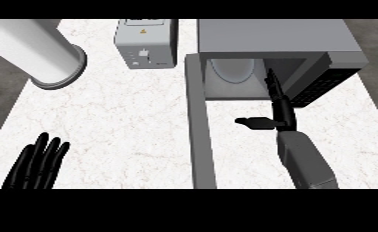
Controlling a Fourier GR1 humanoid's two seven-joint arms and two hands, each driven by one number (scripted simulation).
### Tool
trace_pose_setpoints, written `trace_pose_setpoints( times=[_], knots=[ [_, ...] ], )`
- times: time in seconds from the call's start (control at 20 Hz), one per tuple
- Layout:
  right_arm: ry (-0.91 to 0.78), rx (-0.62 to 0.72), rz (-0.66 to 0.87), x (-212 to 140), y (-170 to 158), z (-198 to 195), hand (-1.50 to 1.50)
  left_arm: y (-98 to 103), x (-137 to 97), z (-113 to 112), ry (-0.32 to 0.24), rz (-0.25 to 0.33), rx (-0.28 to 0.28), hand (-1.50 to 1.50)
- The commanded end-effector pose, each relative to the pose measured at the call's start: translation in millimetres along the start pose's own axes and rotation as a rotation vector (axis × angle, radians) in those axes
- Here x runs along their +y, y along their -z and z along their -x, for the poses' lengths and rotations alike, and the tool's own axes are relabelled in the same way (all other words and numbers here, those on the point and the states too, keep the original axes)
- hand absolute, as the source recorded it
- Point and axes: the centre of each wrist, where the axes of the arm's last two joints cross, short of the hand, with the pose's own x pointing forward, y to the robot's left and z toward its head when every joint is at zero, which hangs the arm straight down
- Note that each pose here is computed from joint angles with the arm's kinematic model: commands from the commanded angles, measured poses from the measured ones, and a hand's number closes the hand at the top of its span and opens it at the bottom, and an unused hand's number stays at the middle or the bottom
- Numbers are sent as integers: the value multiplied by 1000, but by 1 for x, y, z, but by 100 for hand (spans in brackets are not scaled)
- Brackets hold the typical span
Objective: Pick up the milk, place it into the microwave and close the microwave
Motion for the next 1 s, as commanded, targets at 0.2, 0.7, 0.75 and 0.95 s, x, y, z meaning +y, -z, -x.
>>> trace_pose_setpoints(
  times=[0.2,0.7,0.75,0.95],
  knots=[
    [169,13,-28,-26,-73,31,-150,18,-12,16,-49,222,32,-150],
    [209,-59,-33,-45,-154,20,-150,56,-34,17,4,319,44,150],
    [214,-52,-12,-62,-170,24,-150,48,-39,35,-22,346,58,150],
    [195,-37,12,-77,-195,14,-150,69,-41,38,11,410,33,150]
  ],
)
